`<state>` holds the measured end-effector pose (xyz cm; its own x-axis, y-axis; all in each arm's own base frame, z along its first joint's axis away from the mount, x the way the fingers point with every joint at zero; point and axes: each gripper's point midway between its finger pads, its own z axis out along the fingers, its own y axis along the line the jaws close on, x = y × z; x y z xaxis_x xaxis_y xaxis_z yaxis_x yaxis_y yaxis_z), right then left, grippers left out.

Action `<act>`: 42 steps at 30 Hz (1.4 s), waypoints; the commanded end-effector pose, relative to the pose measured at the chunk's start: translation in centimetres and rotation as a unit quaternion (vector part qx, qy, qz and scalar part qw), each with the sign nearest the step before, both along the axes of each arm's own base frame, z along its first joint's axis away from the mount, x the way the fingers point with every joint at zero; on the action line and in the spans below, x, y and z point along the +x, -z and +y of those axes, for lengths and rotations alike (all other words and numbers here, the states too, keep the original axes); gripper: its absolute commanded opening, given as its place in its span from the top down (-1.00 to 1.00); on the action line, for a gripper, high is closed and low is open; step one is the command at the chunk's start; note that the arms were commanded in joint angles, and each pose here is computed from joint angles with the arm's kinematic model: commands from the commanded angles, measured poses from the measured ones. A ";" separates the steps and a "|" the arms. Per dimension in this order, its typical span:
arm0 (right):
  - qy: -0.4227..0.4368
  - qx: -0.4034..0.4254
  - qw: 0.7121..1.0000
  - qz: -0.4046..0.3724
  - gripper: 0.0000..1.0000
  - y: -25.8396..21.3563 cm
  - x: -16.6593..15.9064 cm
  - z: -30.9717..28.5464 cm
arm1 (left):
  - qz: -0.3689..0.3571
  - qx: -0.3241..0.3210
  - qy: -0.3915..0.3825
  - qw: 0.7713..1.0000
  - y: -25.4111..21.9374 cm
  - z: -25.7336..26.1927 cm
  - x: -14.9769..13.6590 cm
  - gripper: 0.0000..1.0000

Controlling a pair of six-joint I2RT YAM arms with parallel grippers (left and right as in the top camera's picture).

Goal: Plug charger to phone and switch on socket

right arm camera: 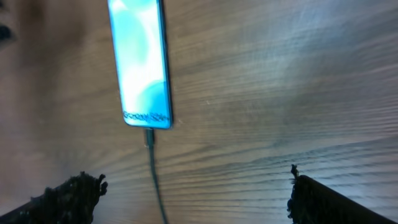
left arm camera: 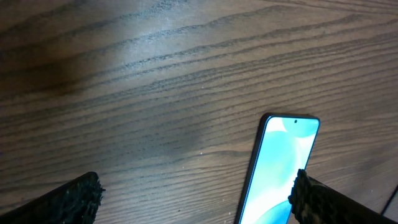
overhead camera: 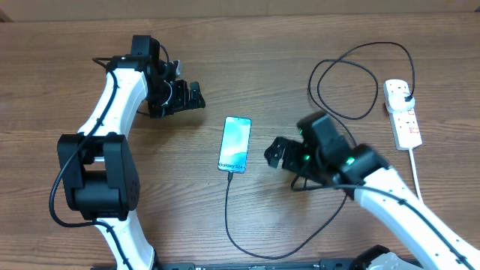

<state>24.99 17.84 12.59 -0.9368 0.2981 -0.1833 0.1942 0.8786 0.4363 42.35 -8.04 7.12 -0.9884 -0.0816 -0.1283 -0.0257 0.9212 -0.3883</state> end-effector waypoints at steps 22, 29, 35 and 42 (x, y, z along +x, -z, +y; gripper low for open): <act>0.238 -0.173 0.954 0.062 -1.00 -8.7 9.7 -22.1 | -0.004 0.002 0.005 1.000 0.0 -0.1 0.4 -1.00; 0.300 -0.170 0.933 0.103 -1.00 -4.3 11.5 -27.6 | -0.005 0.002 0.005 1.000 0.0 -0.1 0.4 -0.99; 0.330 -0.195 0.915 0.128 -1.00 -2.3 11.2 -30.5 | -0.004 0.002 0.005 1.000 0.0 -0.1 0.4 -1.00; 0.426 -0.175 0.876 0.146 -1.00 -1.2 10.1 -34.6 | -0.005 0.002 0.005 1.000 0.0 -0.1 0.4 -1.00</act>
<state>35.93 -14.38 14.30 -0.5247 0.8316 -0.1820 0.8451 0.5346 0.0062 42.35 -8.04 7.12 -0.9884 -0.0813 -0.1284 -0.0253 0.9212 -0.3882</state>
